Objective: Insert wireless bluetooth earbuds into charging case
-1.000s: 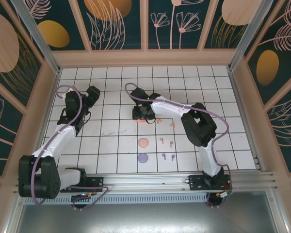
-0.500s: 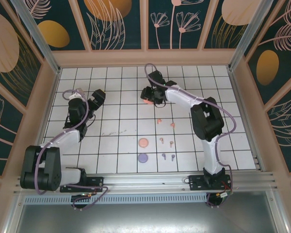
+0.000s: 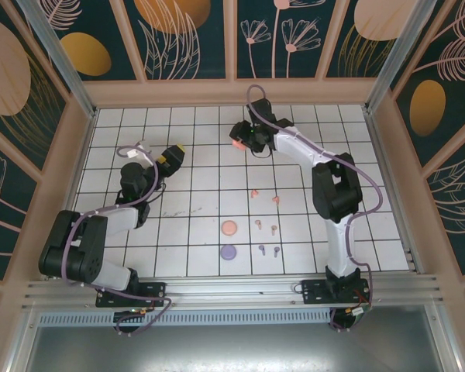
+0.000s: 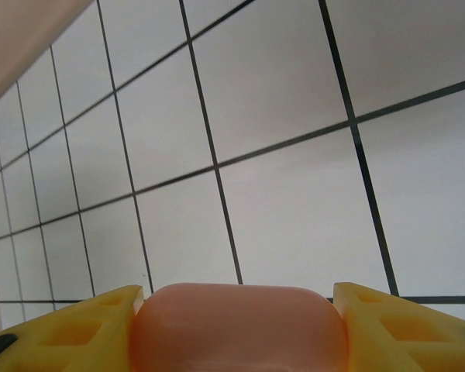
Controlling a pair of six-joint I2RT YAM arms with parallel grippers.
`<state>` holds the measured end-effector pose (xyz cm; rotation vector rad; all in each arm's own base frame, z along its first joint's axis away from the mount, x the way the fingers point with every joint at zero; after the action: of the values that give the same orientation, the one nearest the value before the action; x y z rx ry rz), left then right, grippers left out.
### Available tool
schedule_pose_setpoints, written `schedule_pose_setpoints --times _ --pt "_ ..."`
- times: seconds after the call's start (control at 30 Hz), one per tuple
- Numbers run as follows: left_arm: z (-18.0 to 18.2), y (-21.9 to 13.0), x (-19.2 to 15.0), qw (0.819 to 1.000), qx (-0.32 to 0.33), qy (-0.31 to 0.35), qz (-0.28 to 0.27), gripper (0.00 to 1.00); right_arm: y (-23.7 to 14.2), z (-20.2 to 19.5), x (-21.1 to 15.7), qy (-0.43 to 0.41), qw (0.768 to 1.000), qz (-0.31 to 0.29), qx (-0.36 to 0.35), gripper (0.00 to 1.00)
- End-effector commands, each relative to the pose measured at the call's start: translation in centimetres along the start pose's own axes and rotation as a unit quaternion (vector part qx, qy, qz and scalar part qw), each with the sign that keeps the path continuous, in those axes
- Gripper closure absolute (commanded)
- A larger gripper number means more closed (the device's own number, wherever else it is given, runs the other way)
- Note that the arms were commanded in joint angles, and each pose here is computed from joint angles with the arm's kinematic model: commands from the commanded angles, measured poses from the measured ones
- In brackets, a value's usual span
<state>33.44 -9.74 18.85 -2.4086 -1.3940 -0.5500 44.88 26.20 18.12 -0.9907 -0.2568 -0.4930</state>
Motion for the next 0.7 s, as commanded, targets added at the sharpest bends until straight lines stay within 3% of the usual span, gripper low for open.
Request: schedule_pose_setpoints --times 0.0,0.4,0.67 --pt "-1.8 -0.1 -0.2 0.998 -0.068 0.009 -0.002 0.03 0.3 0.7 1.3 0.030 0.999 -0.009 0.026 0.52" --pt "-3.3 2.5 -3.0 0.989 -0.140 0.018 0.052 0.06 0.0 1.5 2.3 0.092 0.994 -0.015 0.058 0.52" --pt "-4.0 4.8 -4.3 0.963 -0.241 -0.023 0.122 0.10 -0.4 1.9 1.4 0.123 0.989 -0.010 0.076 0.53"
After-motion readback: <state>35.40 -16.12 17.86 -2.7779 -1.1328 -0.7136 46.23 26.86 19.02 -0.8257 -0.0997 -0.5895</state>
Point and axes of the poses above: each hand's point on the last joint's axis, 136 mm out from that joint toward the fingers, its own y axis out along the fingers, its own z axis along the line the jaws close on, x = y × z, the point moved 7 cm from there along -y, back along the fingers, and after that the axes turned 8 degrees about -y, right-handed, at the moved point
